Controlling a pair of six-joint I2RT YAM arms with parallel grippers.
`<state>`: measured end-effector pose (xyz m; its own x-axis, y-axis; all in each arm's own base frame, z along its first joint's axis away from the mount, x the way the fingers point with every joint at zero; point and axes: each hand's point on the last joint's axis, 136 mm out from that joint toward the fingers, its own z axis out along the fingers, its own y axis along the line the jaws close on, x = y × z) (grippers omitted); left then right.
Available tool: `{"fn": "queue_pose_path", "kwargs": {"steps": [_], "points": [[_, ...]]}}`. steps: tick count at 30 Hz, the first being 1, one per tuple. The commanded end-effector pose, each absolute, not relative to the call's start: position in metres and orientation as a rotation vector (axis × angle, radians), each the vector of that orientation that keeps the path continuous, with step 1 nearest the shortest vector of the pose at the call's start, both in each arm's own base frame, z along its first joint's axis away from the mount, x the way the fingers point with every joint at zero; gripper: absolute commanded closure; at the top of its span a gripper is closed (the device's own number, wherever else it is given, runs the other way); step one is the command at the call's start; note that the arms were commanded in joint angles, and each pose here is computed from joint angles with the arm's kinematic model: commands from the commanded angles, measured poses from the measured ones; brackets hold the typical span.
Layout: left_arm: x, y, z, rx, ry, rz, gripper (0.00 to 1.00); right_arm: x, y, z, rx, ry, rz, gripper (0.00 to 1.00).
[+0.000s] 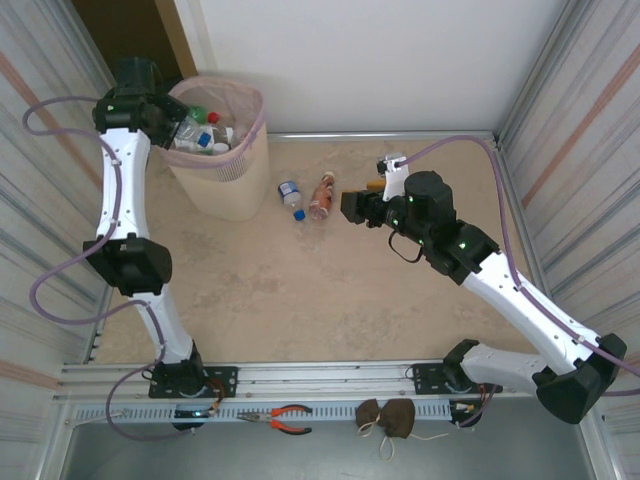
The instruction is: Put the plastic bottles in the bin
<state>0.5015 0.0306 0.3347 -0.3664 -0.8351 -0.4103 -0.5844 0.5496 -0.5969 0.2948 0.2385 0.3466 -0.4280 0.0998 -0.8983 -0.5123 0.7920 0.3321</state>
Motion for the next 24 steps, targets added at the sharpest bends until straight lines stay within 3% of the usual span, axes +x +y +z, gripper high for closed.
{"fn": "queue_pose_path", "kwargs": {"steps": [1, 8, 24], "points": [[0.487, 0.032, 0.336, -1.199, 2.109, -0.490, 0.38, 0.294, 0.233, 0.351, -0.308, 1.894, 0.686, 0.30], [0.484, 0.033, 0.355, -1.174, 2.069, -0.514, 0.26, 0.293, 0.231, 0.353, -0.304, 1.888, 0.685, 0.31], [0.496, 0.017, 0.397, -0.915, 2.018, -0.609, 0.33, 0.290, 0.229, 0.355, -0.298, 1.885, 0.684, 0.31]]}}
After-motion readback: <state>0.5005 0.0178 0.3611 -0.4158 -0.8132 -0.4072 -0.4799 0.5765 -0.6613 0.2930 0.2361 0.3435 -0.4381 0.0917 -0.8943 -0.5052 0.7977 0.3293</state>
